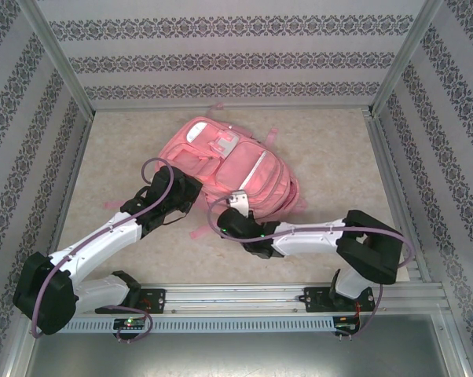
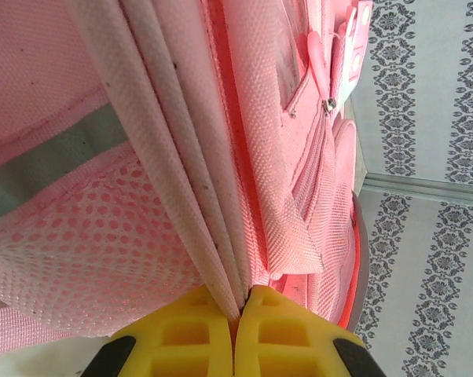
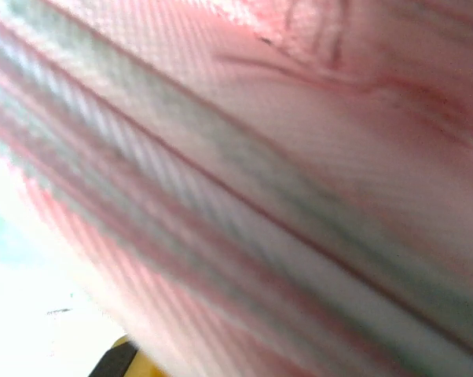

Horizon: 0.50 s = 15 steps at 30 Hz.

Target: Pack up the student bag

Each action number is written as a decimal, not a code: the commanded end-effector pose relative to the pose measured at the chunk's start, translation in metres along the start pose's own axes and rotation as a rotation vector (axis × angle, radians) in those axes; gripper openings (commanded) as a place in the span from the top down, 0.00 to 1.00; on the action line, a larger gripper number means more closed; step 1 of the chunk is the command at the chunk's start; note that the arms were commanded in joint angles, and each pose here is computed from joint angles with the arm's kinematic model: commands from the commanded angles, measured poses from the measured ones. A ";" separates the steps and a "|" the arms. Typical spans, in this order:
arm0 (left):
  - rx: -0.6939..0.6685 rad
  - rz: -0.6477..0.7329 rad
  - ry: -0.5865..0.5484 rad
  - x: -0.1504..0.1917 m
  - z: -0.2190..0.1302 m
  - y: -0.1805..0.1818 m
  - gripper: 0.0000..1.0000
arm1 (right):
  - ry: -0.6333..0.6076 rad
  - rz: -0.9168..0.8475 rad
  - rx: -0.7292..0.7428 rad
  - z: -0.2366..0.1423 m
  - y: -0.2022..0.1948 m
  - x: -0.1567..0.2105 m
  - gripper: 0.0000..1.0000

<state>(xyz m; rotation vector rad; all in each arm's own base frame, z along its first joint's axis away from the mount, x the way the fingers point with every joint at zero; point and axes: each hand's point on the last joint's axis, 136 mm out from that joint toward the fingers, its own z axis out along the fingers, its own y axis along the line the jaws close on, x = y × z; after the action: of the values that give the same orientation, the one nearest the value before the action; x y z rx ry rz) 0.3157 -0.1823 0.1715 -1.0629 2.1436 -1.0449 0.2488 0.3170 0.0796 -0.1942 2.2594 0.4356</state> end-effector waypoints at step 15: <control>0.109 0.004 -0.061 -0.014 -0.011 -0.018 1.00 | -0.030 -0.205 -0.014 -0.022 -0.049 0.001 1.00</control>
<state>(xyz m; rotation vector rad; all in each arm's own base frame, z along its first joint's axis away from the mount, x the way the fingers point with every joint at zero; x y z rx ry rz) 0.3125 -0.1832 0.1659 -1.0537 2.1432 -1.0697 0.2433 0.2822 0.0823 -0.4062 2.1912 0.4350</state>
